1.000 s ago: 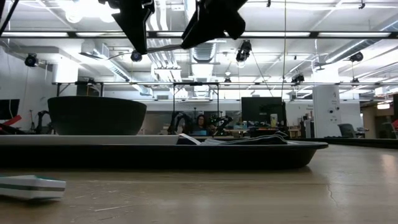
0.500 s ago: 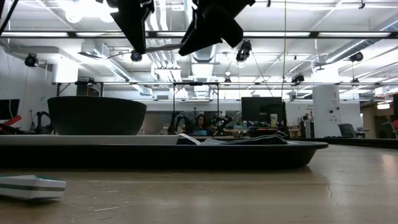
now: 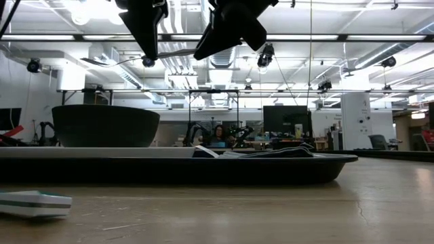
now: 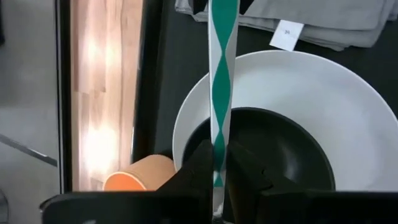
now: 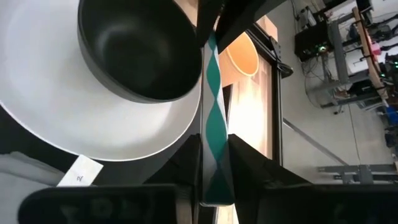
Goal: Set up tray
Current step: Put the green fork on the gray napkin
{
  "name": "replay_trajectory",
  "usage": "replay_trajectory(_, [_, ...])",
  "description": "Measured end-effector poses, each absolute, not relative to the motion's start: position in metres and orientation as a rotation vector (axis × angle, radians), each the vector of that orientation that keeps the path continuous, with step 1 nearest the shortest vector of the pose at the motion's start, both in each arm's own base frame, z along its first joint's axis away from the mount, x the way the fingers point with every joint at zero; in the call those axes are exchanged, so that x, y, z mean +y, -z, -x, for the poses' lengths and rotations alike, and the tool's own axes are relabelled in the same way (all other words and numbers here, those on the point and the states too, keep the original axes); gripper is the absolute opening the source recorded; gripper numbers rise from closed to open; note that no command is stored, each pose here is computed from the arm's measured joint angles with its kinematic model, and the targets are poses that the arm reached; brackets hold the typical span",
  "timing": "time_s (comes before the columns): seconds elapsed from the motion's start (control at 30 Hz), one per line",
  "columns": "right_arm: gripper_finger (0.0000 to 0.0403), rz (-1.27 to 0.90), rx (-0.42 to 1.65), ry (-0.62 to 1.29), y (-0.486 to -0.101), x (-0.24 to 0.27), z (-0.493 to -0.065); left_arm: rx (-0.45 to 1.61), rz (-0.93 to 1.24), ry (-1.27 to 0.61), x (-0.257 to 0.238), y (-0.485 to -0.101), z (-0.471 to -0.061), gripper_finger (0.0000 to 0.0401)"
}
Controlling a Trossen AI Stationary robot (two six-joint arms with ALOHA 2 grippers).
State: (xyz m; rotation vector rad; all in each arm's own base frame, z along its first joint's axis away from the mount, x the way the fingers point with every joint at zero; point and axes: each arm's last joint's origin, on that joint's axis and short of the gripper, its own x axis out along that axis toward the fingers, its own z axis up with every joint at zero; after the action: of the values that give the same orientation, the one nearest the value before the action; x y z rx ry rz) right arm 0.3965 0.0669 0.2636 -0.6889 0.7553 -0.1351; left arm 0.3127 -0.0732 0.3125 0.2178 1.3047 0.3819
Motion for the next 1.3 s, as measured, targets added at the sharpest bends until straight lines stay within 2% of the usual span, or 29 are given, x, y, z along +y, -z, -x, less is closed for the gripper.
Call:
replay_trajectory(0.43, [0.0044, 0.680, 0.760, 0.135, -0.264, 0.068, -0.396, 1.326, -0.203, -0.359, -0.073, -0.312, -0.312, 0.0109])
replay_trajectory(0.67, [0.0044, 0.594, 0.853, 0.179, -0.259, 0.063, -0.389, 1.305, -0.195, -0.358, -0.072, -0.326, -0.306, 0.0125])
replay_trajectory(0.83, [0.0044, 0.517, 0.914, 0.234, -0.257, 0.059, -0.382, 1.156, -0.230, -0.437, -0.065, -0.355, -0.284, 0.0126])
replay_trajectory(1.03, [0.0044, 0.501, 0.997, 0.400, -0.255, 0.052, -0.369, 0.875, -0.213, -0.500, -0.058, -0.386, -0.256, 0.0126])
replay_trajectory(1.3, [0.0044, 0.355, 1.011, 0.549, -0.259, 0.046, -0.347, 0.555, -0.266, -0.365, -0.055, -0.371, -0.231, 0.0126])
